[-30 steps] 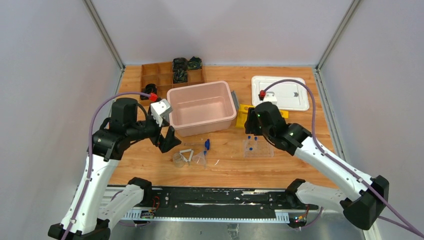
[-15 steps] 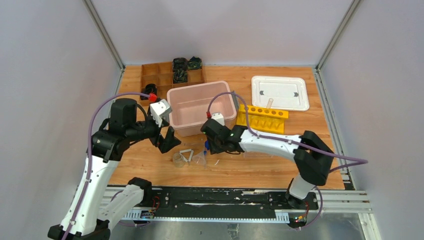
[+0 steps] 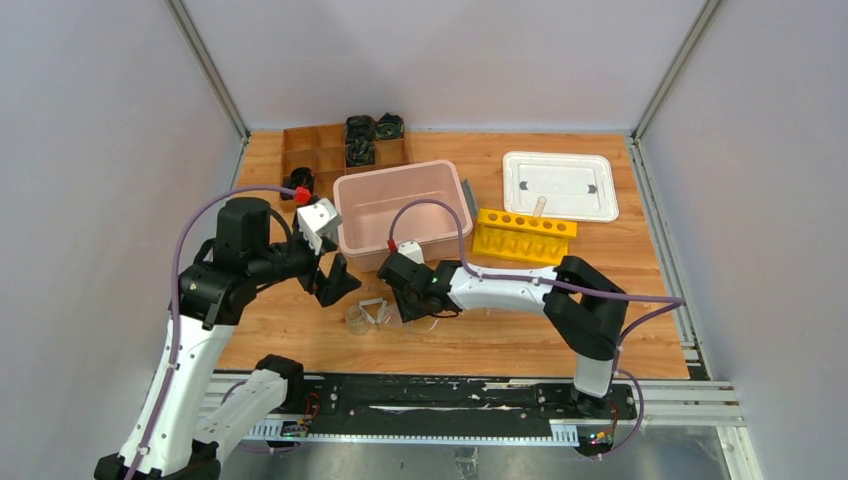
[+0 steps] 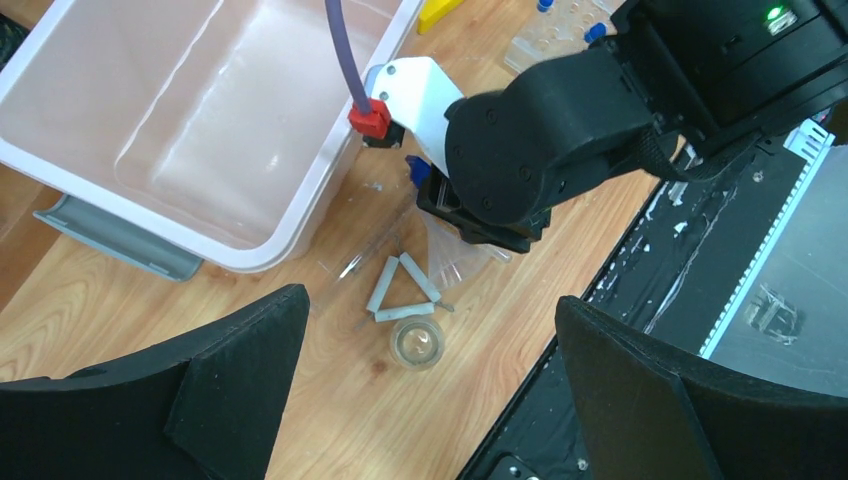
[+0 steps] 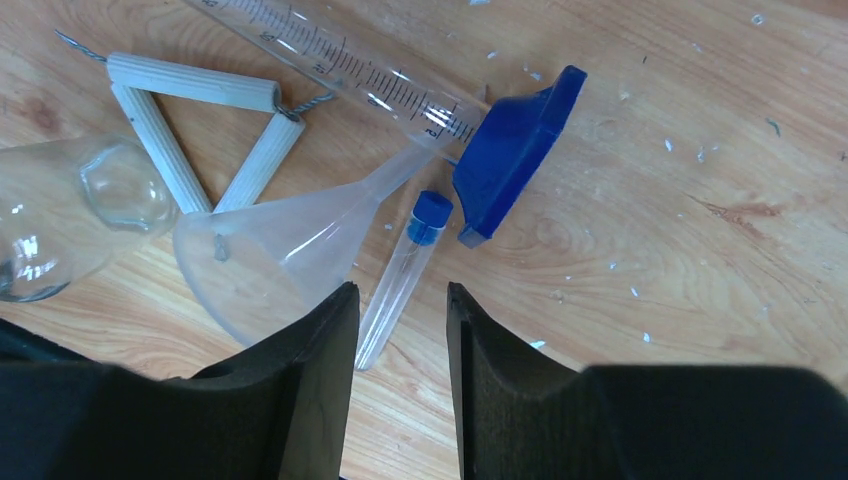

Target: Organize the chemistry lab equipment

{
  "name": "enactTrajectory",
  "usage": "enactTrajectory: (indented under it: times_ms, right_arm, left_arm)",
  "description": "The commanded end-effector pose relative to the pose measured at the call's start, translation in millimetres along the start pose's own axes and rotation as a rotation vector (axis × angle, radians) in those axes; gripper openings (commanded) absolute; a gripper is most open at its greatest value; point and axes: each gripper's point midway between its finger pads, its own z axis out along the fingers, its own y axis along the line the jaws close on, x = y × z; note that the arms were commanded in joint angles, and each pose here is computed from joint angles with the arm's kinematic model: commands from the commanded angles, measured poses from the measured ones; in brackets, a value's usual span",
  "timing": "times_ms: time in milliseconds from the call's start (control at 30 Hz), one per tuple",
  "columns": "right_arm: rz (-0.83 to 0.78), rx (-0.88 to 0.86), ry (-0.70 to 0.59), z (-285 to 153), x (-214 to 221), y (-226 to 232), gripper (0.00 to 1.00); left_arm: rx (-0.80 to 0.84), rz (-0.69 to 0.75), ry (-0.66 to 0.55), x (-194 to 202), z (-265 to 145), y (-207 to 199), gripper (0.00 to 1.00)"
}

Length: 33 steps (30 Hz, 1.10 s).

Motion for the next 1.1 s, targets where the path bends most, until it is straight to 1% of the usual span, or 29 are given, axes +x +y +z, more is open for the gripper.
enactTrajectory:
  times_ms: [0, 233, 300, 433, 667, 800, 867, 967, 1067]
  right_arm:
    - [-0.012, 0.013, 0.015, 8.9, 5.1, 5.6, 0.41]
    - [-0.033, 0.096, 0.036, 21.0, 16.2, -11.8, 0.36]
    - [-0.034, 0.120, 0.039, 21.1, 20.5, -19.1, 0.33]
    - [-0.025, 0.165, 0.029, 12.4, 29.3, -37.8, 0.23]
    - [0.031, 0.176, -0.012, -16.5, 32.3, -68.2, 0.00]
    - [0.045, 0.146, -0.073, -40.6, 17.8, -73.2, 0.00]
    - [0.049, 0.139, -0.121, -56.4, 2.4, -73.9, 0.00]
    - [0.059, 0.109, -0.228, -87.5, -31.8, -68.3, 0.00]
    - [0.088, 0.043, -0.360, -125.5, -75.0, -52.3, 0.00]
  left_arm:
    - [-0.006, 0.033, -0.043, -15.2, -7.4, -2.2, 1.00]
    - [-0.010, 0.038, -0.046, -16.1, -8.2, -1.8, 1.00]
    - [-0.007, 0.037, -0.046, -16.3, -8.0, -2.1, 1.00]
    - [0.003, 0.036, -0.047, -17.4, -7.3, -3.2, 1.00]
    - [0.019, 0.031, -0.051, -19.8, -6.6, -5.3, 1.00]
    - [0.025, 0.029, -0.062, -23.7, -8.6, -7.4, 1.00]
    - [0.031, 0.028, -0.070, -26.1, -9.8, -9.2, 1.00]
    - [0.051, 0.012, -0.081, -28.7, -10.4, -13.7, 1.00]
    - [0.050, -0.038, -0.109, -34.9, -9.1, -14.6, 1.00]
